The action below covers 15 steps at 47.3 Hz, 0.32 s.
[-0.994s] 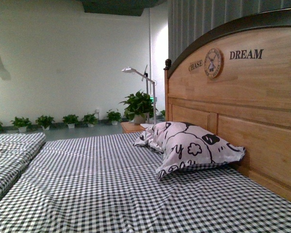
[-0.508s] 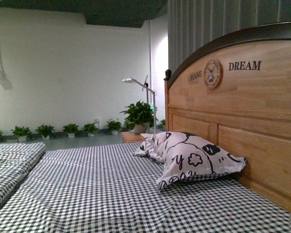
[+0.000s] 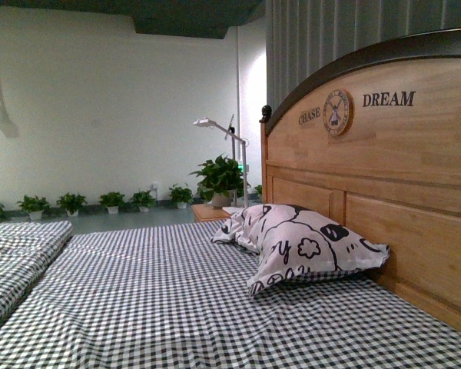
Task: Clean up trash
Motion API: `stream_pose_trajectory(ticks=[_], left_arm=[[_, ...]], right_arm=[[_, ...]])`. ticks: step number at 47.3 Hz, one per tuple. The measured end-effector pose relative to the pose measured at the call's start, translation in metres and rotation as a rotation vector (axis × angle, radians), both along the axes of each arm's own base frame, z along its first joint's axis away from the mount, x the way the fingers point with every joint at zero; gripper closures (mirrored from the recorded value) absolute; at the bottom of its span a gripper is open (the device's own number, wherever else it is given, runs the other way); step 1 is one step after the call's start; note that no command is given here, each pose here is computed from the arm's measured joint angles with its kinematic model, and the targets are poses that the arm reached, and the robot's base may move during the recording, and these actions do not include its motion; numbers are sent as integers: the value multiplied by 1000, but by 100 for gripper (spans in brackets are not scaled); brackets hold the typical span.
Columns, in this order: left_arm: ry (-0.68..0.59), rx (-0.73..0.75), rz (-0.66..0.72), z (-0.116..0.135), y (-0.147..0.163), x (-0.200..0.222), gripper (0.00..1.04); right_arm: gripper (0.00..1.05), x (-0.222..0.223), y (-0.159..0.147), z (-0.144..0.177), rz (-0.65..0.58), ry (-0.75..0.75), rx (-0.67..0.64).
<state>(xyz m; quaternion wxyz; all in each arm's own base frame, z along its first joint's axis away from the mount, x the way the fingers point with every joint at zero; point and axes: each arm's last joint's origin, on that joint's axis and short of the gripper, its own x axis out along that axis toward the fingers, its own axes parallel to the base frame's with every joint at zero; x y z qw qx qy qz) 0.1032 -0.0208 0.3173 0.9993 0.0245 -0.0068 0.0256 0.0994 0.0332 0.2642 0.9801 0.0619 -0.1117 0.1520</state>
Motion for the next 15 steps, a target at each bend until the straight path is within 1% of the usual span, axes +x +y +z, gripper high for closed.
stream_pose_trajectory(ticks=[15], left_arm=[[0, 0, 0, 0, 0, 0, 79]], right_arm=[[88, 0, 0, 0, 0, 0, 0]])
